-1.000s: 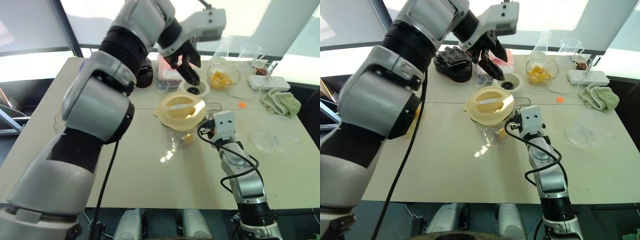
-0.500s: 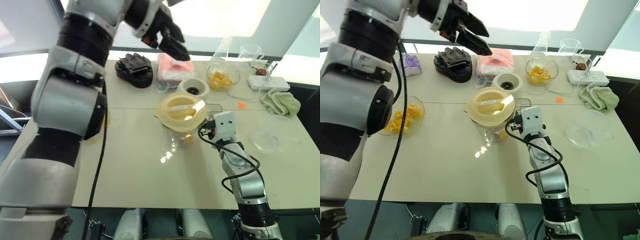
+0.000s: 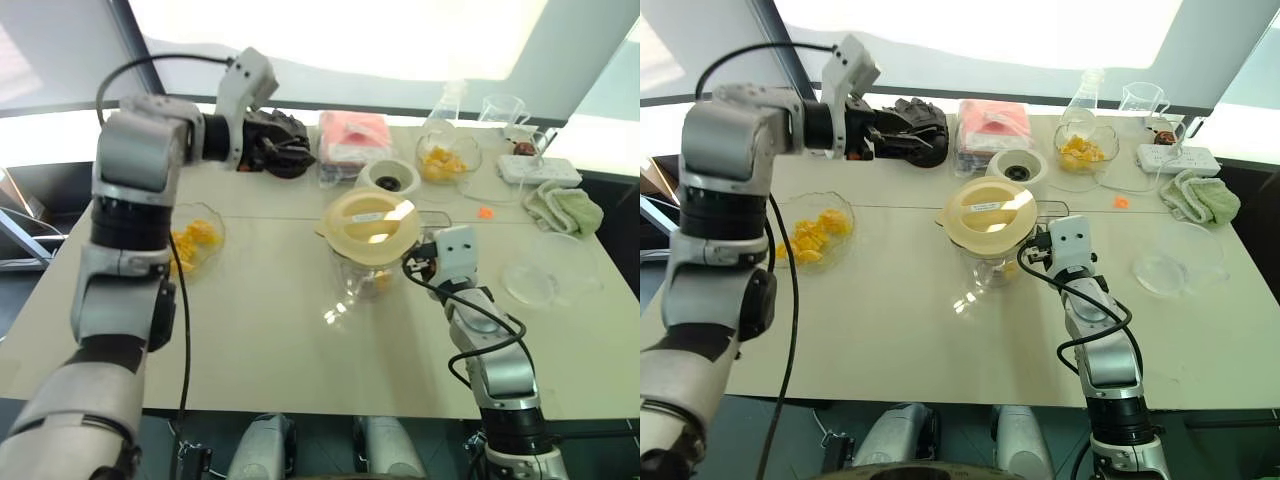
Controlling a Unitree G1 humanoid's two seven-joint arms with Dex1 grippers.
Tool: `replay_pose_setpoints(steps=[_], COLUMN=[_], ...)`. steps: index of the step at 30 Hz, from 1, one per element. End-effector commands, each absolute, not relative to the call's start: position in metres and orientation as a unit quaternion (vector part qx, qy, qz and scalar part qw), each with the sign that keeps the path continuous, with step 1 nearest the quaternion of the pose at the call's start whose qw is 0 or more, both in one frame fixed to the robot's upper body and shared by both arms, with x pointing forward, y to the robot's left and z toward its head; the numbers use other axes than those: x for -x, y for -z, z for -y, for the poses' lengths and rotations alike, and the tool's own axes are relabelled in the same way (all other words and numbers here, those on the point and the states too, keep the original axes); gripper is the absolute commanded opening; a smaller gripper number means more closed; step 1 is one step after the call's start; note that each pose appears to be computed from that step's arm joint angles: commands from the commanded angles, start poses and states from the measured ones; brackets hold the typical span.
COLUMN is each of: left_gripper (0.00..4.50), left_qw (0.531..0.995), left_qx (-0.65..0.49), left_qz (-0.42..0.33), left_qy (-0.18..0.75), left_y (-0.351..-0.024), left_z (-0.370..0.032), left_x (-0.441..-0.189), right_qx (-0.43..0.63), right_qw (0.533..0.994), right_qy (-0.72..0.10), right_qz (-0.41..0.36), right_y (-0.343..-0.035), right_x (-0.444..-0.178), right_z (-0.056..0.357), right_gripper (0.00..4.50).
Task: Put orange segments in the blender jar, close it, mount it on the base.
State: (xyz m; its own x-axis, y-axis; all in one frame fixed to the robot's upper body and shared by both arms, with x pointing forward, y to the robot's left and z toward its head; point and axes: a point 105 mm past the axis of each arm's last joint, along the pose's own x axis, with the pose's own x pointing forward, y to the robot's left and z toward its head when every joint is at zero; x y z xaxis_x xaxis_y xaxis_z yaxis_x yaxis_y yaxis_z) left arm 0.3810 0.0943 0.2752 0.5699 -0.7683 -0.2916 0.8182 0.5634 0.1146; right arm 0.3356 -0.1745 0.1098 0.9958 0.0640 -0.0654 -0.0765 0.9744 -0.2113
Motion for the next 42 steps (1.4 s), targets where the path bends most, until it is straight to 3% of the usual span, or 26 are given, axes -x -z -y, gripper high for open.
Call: replay_pose_setpoints(steps=[1,4,7,15,36,42], left_gripper=[3.48,3.48,3.48,3.48,3.48,3.48], left_qw=[0.898,0.904,0.910,0.925,0.924,0.916], left_qx=[-0.084,-0.053,-0.024,0.017,0.076,0.076], left_qz=[-0.068,-0.067,-0.065,-0.067,-0.072,-0.047], left_qy=[0.427,0.418,0.408,0.374,0.369,0.391], left_y=[-0.279,-0.265,-0.260,-0.245,-0.211,-0.217], left_z=[-0.094,-0.093,-0.096,-0.107,-0.090,-0.086], left_x=[-0.376,-0.374,-0.374,-0.381,-0.370,-0.356], right_qx=[0.046,-0.062,-0.092,-0.049,0.007,-0.003], right_qw=[0.998,0.997,0.993,0.992,0.990,0.992], right_qy=[-0.011,-0.033,-0.052,-0.076,-0.081,-0.059], right_qz=[-0.033,0.019,0.054,0.085,0.116,0.109], right_y=[-0.103,-0.127,-0.146,-0.181,-0.323,-0.353], right_x=[-0.334,-0.335,-0.334,-0.334,-0.337,-0.357], right_z=[0.187,0.179,0.176,0.186,0.243,0.252], right_gripper=[0.94,0.94,0.94,0.94,0.94,0.94])
